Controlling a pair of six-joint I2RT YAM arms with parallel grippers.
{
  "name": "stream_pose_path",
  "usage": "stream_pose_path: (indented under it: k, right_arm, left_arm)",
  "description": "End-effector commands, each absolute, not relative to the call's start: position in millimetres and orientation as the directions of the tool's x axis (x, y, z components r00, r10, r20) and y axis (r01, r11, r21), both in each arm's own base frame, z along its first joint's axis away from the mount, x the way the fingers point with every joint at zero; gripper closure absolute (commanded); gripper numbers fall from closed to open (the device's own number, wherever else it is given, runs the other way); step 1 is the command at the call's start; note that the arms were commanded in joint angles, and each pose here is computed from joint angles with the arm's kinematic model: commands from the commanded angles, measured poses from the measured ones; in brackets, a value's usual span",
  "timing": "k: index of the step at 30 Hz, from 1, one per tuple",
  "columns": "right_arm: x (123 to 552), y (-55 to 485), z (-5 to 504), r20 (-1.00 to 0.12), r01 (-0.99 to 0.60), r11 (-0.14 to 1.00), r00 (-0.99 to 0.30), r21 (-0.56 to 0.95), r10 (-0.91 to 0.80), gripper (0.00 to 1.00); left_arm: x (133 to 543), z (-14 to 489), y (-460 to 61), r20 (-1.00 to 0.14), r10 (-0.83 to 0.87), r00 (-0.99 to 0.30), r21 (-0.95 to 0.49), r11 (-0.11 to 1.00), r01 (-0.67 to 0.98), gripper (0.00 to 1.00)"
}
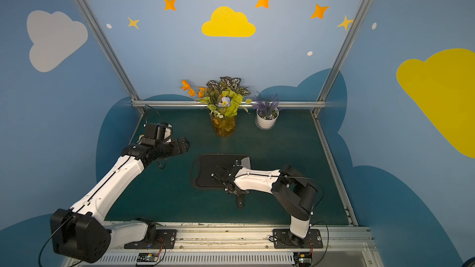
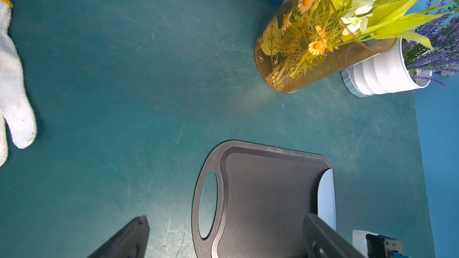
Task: Align the knife with the edge of the cutting board
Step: Adjust the knife at the edge of the cutting board.
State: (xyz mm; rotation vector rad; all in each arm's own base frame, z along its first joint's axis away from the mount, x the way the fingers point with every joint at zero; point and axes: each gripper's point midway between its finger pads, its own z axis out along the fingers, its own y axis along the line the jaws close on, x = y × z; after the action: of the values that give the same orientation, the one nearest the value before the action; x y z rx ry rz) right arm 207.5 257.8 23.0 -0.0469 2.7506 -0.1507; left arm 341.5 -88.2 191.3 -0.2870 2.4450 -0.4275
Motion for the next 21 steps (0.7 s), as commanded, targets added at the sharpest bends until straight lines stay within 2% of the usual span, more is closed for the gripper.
stream_pose_path:
  k: [1,17,21]
  right_arm:
    - [208.8,257.8,24.0,-0.371,-0.007,0.993,-0.927,-0.119,-0.051,0.42]
    - [208.2,265.5,38.8,-0.4,-0.045,0.997,-0.914,-0.061,-0.066,0.11]
    - [207.8,263.5,45.0,-0.416,-0.059,0.997,-0.907,-0.042,-0.071,0.06]
  left_arm:
    - [341.5,190.8,-86.8,-0.552,-0.298,-0.779,-0.366,0.926,-0.095,0.0]
    - [341.6,188.7,-86.5,-0.548,-0.295,-0.783,-0.364,0.927,-0.095,0.0]
    - [342.5,188.6,-86.9,-0.547,-0.294,-0.784,-0.365,0.926,-0.092,0.0]
